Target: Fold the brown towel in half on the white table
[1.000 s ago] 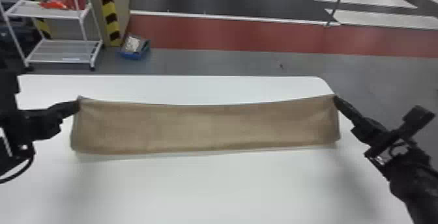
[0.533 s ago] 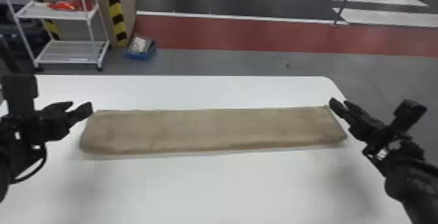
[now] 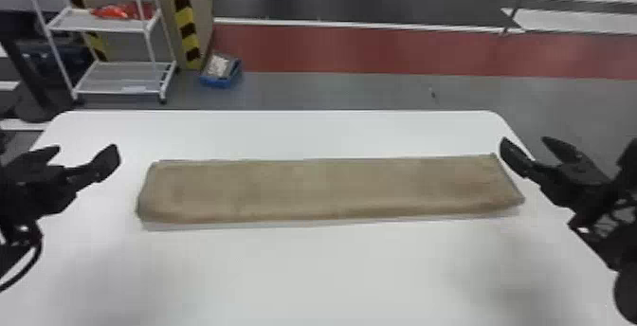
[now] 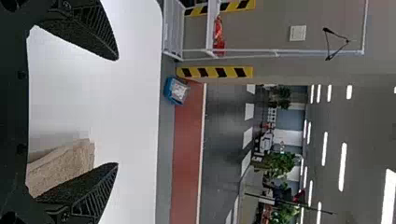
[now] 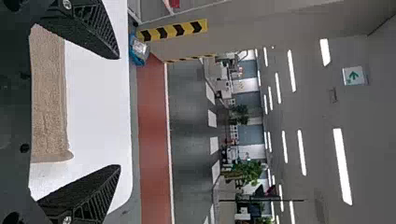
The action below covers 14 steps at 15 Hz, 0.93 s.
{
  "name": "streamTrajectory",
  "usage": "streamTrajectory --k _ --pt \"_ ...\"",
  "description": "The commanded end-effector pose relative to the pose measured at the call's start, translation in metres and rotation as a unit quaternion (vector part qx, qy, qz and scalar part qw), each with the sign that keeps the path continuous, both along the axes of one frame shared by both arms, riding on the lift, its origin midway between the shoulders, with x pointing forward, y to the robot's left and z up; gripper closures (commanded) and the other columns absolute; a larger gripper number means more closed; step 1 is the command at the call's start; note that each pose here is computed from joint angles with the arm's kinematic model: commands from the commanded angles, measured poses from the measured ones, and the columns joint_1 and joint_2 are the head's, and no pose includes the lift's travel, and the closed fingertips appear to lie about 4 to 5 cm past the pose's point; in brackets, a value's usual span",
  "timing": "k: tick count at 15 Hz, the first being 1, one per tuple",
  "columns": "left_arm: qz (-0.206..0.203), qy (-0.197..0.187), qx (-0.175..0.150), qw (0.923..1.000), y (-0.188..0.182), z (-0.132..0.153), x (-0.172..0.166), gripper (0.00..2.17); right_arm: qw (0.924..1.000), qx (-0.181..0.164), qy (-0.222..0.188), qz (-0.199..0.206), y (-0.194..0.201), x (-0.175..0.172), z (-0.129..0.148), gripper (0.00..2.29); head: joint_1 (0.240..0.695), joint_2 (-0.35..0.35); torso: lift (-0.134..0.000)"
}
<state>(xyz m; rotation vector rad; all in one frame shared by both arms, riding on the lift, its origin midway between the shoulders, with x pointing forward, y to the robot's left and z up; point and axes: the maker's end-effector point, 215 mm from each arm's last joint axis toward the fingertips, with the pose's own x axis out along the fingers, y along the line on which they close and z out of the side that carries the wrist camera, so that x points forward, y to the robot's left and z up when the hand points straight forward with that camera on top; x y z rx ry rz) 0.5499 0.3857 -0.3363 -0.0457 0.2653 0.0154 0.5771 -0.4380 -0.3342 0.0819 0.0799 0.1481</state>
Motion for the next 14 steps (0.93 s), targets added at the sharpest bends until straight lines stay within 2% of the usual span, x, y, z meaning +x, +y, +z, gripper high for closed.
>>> streamTrajectory --k 1,3,4,5,6,8,9,11,14 --pt "0.012 -0.065 0.006 0.9978 0.0 0.03 -0.028 0.08 0.9996 -0.011 -0.015 0.022 0.031 -0.034 0.024 0.05 0.695 -0.059 -0.123" --pt "0.008 -0.096 0.006 0.9953 -0.018 0.04 -0.047 0.08 0.9994 -0.009 -0.008 0.033 0.072 -0.058 0.023 0.05 0.695 -0.03 -0.123" --pt "0.008 -0.099 0.002 0.9951 -0.029 0.04 -0.052 0.09 0.9995 -0.018 0.013 0.021 0.091 -0.065 0.013 0.05 0.695 -0.019 -0.123" --pt "0.007 -0.115 0.001 0.9933 -0.039 0.049 -0.057 0.09 0.9987 -0.043 0.024 0.01 0.113 -0.073 0.009 0.05 0.695 -0.009 -0.123" --pt "0.006 -0.116 0.001 0.9932 -0.05 0.049 -0.064 0.11 0.9982 -0.054 0.023 0.013 0.136 -0.081 0.009 0.05 0.695 -0.002 -0.123" --pt "-0.001 -0.132 -0.006 0.9912 -0.074 0.052 -0.08 0.11 0.9987 -0.03 0.023 0.034 0.177 -0.105 0.008 0.05 0.695 0.03 -0.123" --pt "-0.004 -0.163 -0.013 0.9866 -0.092 0.063 -0.089 0.15 0.999 -0.021 0.022 0.032 0.185 -0.113 0.005 0.05 0.695 0.043 -0.123" --pt "-0.016 -0.161 -0.016 0.9867 -0.12 0.054 -0.106 0.15 0.9993 -0.003 0.018 0.032 0.199 -0.124 -0.001 0.05 0.695 0.056 -0.123" --pt "-0.016 -0.182 0.018 0.983 -0.149 0.053 -0.133 0.15 0.9991 0.004 -0.029 0.031 0.218 -0.154 0.012 0.05 0.695 0.041 -0.123"
